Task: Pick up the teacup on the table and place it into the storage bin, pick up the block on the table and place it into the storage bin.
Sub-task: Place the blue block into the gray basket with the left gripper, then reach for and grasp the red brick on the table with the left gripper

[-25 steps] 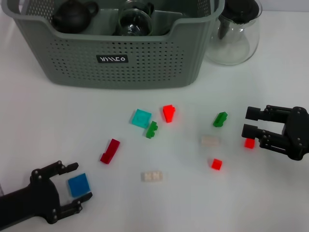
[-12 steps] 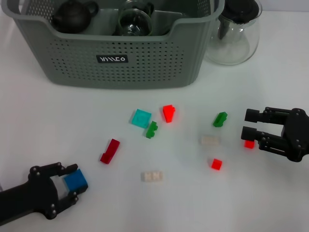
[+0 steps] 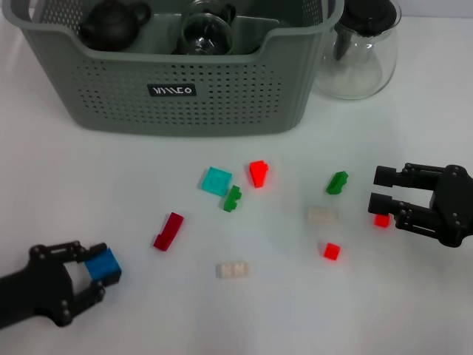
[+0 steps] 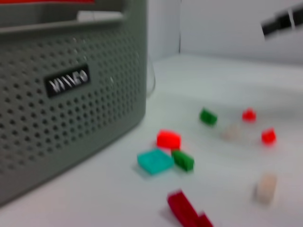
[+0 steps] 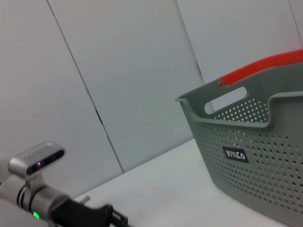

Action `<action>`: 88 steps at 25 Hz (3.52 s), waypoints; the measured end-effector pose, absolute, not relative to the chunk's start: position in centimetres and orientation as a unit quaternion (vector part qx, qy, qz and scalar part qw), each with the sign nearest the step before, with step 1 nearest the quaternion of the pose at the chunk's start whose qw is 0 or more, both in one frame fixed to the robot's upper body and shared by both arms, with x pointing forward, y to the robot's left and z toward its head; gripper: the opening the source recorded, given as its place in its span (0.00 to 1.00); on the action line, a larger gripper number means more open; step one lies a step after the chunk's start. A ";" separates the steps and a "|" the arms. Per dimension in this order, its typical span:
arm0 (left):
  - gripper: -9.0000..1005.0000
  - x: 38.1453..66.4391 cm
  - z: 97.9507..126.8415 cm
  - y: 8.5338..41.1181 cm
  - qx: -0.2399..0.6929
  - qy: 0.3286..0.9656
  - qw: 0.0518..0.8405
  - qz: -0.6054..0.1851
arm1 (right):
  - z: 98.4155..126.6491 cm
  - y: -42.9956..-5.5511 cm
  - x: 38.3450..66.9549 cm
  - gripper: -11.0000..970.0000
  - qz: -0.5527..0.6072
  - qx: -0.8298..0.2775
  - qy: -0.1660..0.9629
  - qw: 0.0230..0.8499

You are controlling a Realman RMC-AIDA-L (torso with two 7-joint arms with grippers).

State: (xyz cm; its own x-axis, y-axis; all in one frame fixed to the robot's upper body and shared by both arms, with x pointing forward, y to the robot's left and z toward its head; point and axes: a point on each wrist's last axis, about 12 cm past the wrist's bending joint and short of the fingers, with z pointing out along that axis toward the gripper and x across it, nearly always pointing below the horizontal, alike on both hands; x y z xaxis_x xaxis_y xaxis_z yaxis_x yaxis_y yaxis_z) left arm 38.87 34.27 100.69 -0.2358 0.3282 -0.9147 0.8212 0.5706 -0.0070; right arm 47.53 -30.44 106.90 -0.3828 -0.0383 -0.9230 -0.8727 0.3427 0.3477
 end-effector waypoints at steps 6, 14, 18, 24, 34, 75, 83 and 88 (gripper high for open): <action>0.42 41.5 104.5 34.5 0.339 0.704 0.525 -0.338 | 106.9 -30.4 47.6 0.56 0.468 -0.332 0.686 0.446; 0.43 48.9 109.1 30.6 0.263 0.629 0.561 -0.469 | 107.1 -29.9 48.0 0.56 0.470 -0.337 0.681 0.448; 0.43 52.2 112.3 30.1 0.234 0.589 0.594 -0.496 | 107.1 -29.9 48.0 0.56 0.471 -0.337 0.680 0.450; 0.44 58.5 119.4 30.1 0.266 0.620 0.580 -0.457 | 107.2 -29.8 48.1 0.56 0.471 -0.337 0.679 0.451; 0.45 65.4 125.3 23.4 0.346 0.778 0.443 -0.280 | 107.1 -29.8 48.0 0.56 0.469 -0.337 0.680 0.452; 0.52 46.0 110.2 31.1 0.393 0.628 0.547 -0.389 | 107.0 -30.3 47.7 0.56 0.470 -0.323 0.682 0.457; 0.52 42.1 102.6 29.6 0.387 0.635 0.592 -0.313 | 107.2 -30.1 48.1 0.56 0.471 -0.323 0.681 0.459; 0.52 41.3 100.4 28.8 0.369 0.666 0.580 -0.290 | 107.2 -30.2 48.2 0.56 0.470 -0.324 0.682 0.458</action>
